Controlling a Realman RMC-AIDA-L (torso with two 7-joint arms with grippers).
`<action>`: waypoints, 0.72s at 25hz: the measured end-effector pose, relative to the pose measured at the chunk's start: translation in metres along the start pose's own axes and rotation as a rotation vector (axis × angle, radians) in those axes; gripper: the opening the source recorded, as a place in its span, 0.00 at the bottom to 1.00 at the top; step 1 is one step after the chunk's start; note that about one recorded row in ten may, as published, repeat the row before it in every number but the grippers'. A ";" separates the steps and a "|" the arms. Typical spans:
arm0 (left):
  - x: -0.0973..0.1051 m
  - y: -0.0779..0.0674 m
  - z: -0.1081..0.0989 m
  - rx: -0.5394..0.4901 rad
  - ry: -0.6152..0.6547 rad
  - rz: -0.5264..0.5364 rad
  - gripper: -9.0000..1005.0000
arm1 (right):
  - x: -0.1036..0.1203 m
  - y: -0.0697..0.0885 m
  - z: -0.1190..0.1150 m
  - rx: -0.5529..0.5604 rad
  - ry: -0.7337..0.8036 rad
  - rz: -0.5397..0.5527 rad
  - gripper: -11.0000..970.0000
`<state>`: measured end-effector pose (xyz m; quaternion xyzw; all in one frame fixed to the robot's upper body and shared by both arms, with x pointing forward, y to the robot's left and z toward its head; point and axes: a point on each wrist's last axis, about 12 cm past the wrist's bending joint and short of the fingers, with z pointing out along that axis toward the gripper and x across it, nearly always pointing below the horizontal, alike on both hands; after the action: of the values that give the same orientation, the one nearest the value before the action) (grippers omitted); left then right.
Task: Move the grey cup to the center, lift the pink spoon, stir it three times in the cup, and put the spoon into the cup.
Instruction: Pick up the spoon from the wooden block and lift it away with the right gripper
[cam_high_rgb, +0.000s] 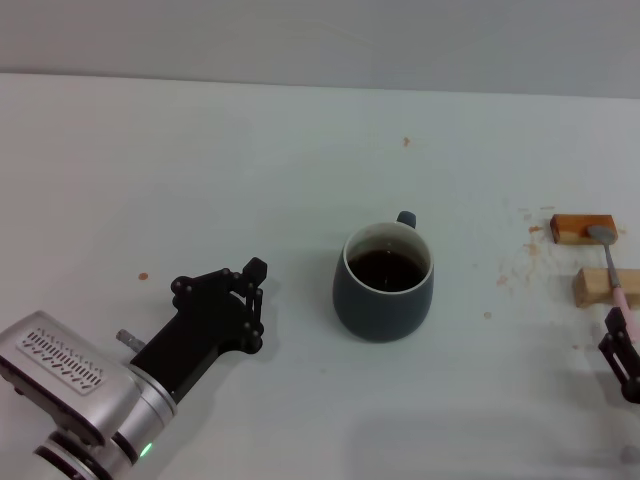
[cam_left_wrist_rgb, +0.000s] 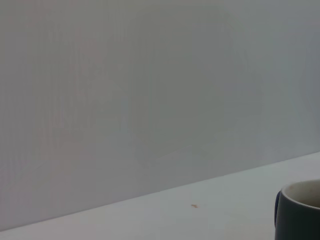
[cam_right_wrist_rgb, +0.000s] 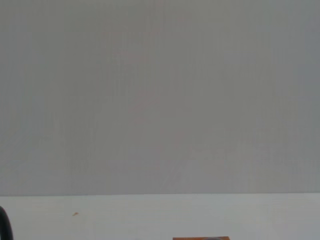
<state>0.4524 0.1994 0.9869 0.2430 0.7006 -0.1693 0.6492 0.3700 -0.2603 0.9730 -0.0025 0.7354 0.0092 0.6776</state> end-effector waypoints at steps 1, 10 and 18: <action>0.000 0.000 0.000 0.000 0.000 0.000 0.01 | 0.000 -0.001 0.000 0.005 0.001 0.001 0.78; 0.000 0.000 0.001 0.001 -0.002 0.001 0.01 | 0.002 -0.002 0.005 0.015 0.026 0.006 0.78; -0.001 0.000 0.001 0.003 -0.003 0.000 0.01 | 0.003 -0.001 0.008 0.005 0.034 0.006 0.78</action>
<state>0.4532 0.1985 0.9875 0.2436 0.6994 -0.1706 0.6499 0.3773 -0.2606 0.9696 0.0013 0.7467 0.0093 0.6651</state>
